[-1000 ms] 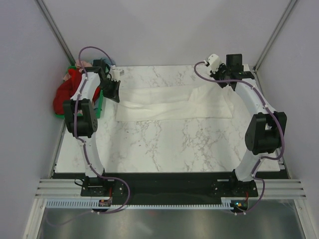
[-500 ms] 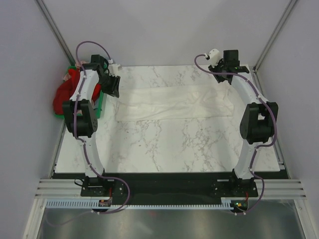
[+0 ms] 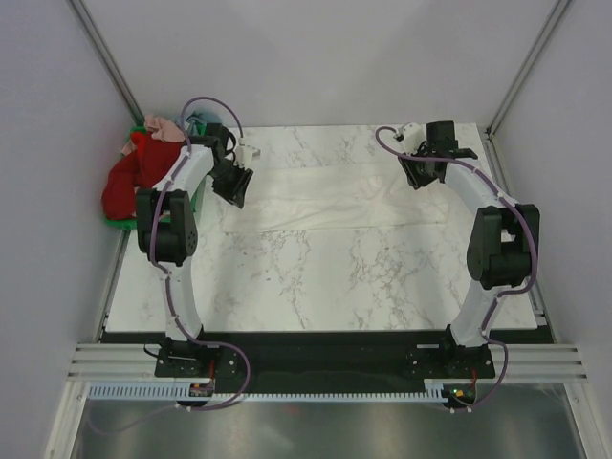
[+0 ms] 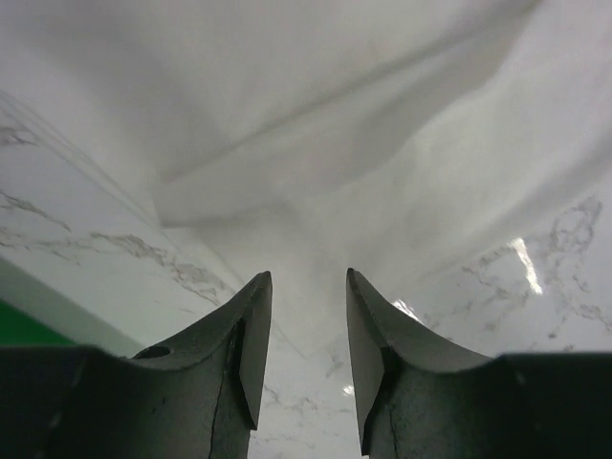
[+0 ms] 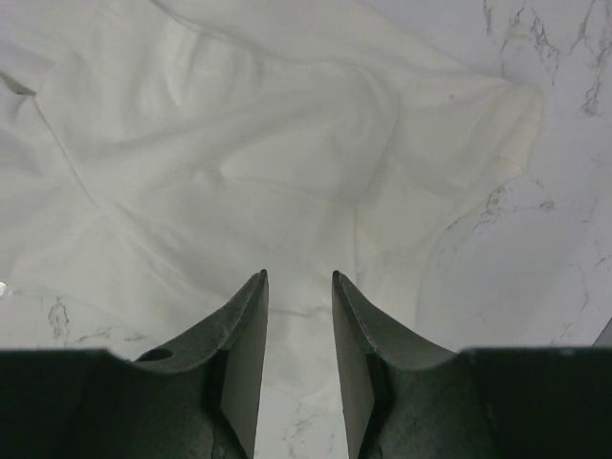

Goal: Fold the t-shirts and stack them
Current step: Fold the tshirt

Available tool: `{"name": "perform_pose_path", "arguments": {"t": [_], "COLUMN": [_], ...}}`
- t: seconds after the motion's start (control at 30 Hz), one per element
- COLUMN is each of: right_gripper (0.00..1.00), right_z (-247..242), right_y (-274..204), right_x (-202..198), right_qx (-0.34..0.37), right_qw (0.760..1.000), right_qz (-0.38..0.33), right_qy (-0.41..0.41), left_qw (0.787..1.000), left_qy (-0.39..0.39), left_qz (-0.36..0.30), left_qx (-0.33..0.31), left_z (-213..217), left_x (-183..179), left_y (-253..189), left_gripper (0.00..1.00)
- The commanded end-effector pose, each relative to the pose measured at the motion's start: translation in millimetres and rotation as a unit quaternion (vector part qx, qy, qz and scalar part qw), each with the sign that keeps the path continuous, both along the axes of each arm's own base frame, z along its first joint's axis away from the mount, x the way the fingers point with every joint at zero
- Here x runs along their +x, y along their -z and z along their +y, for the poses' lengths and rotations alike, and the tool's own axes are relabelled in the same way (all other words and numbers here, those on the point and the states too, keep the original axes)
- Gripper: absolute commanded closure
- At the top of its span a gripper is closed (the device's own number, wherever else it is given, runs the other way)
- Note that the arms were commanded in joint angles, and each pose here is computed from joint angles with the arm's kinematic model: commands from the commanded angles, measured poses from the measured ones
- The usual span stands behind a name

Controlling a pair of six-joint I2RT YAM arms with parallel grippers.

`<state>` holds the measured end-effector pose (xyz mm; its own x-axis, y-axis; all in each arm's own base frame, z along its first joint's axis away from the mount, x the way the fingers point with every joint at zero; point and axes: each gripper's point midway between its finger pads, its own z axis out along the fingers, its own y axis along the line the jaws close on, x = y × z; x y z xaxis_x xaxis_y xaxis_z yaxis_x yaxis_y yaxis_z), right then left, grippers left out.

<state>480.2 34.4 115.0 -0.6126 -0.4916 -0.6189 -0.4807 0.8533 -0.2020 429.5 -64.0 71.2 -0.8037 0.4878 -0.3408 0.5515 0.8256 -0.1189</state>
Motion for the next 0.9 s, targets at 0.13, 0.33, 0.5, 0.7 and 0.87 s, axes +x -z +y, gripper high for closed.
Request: {"name": "perform_pose_path", "arguments": {"t": [0.13, 0.33, 0.5, 0.7, 0.87], "right_gripper": [0.59, 0.59, 0.60, 0.60, 0.60], "right_z": [1, -2, -2, -9, -20], "right_y": [2, 20, 21, 17, 31], "right_x": [-11, -19, -18, -16, -19], "right_qx": [-0.004, -0.012, -0.012, -0.017, -0.019], "right_qw": [1.000, 0.999, 0.999, 0.999, 0.999], "right_qz": [0.011, 0.037, 0.037, 0.031, 0.046], "right_qy": [-0.019, -0.020, -0.019, -0.009, 0.008], "left_qw": [0.994, 0.994, 0.993, 0.995, 0.999], "left_qy": [-0.010, -0.009, -0.021, -0.022, -0.018], "left_qz": [-0.084, -0.077, -0.083, -0.094, -0.019], "left_qx": [0.070, 0.083, 0.076, 0.030, 0.037], "left_z": [31, 37, 37, 31, 34], "left_x": [76, 79, 79, 49, 3], "left_y": [-4, 6, -2, -36, 6], "left_gripper": [0.55, 0.54, 0.55, 0.55, 0.60]}}
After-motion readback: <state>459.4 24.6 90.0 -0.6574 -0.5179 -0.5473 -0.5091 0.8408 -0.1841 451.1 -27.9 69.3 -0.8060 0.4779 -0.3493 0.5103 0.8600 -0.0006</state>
